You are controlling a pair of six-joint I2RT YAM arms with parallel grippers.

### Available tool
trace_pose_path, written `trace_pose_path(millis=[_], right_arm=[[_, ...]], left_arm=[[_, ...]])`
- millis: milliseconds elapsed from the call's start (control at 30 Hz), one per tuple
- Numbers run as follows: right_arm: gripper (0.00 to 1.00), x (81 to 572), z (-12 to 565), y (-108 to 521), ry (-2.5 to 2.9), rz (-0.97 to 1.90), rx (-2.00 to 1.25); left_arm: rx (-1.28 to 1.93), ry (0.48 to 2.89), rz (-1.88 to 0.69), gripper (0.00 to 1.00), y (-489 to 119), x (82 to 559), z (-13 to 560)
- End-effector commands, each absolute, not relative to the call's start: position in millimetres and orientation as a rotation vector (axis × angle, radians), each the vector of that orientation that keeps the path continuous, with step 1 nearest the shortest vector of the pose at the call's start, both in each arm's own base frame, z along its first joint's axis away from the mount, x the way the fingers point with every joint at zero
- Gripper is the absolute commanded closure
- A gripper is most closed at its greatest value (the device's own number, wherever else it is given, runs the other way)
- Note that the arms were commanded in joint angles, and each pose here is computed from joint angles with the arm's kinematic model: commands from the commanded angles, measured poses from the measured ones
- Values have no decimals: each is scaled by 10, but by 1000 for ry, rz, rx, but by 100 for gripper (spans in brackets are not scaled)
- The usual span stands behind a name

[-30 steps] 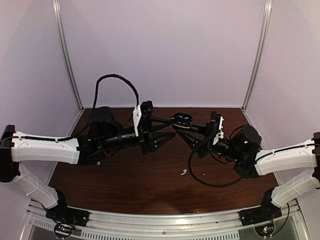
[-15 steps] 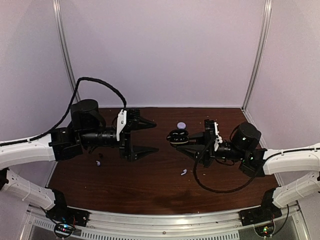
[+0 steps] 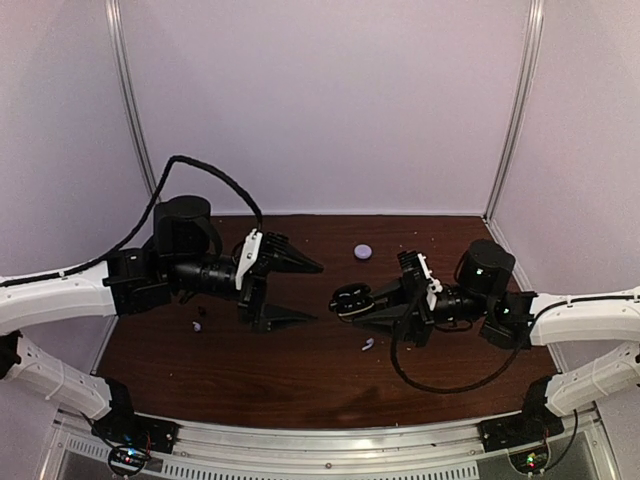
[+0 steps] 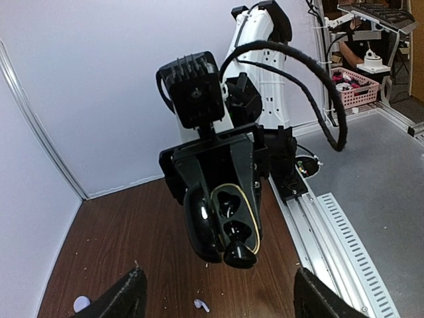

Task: Insert the wireless bluetooth earbuds into the charging case
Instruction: Adjust the left earbud in the left side groove of the charging case.

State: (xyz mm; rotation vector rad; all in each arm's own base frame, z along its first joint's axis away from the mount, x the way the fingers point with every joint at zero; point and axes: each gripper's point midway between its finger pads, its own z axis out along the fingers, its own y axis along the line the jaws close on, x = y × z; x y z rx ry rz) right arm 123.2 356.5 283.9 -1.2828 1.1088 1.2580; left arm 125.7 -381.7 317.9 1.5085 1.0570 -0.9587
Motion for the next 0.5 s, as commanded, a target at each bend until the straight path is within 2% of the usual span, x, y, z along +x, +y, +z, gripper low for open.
trace_pose_path(millis=[0,467], right_arm=[[100,1152,2975,3569,1060,1300,-1311],[100,1096,2946,3603,1055,1335,-1341]], left_arm=[[1518,982,-990,24,-3865,1218,3348],[1539,992,-982,26,-3941,1266,3258]])
